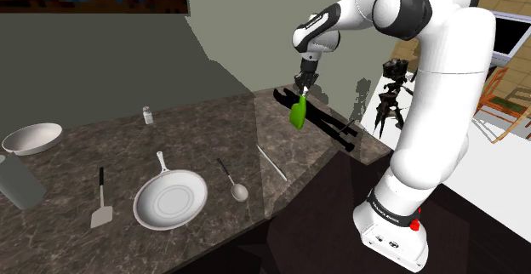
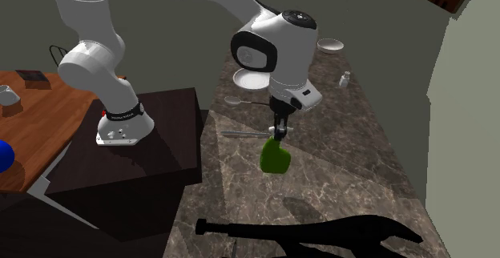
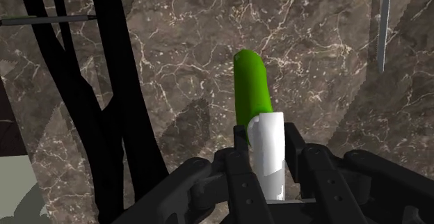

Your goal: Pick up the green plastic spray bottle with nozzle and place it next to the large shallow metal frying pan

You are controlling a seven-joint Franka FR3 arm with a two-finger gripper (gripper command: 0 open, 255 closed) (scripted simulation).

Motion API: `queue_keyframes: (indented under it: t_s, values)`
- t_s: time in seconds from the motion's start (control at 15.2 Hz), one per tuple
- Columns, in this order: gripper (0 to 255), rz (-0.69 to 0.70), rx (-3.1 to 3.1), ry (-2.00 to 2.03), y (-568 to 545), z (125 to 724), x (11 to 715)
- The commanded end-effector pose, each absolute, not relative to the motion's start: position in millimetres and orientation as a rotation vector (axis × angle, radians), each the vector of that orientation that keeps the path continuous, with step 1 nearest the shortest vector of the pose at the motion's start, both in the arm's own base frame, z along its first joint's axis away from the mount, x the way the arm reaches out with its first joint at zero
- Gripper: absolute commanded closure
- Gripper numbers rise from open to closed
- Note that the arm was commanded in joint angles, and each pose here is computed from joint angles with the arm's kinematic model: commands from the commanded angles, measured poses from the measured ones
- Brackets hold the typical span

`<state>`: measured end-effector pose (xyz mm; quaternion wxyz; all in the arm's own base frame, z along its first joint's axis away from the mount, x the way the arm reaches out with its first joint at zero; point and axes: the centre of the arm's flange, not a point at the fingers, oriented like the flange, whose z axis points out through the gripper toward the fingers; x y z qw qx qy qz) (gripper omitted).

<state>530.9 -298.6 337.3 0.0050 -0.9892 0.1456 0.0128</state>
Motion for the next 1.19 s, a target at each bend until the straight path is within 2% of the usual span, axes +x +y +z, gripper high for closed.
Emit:
queue_keyframes:
  t_s: [0.0,1.12]
  values:
    - [255,0.040,-3.098,0.456,-298.5,347.9,529.7]
    - [255,0.040,-3.098,0.456,-298.5,437.7,529.7]
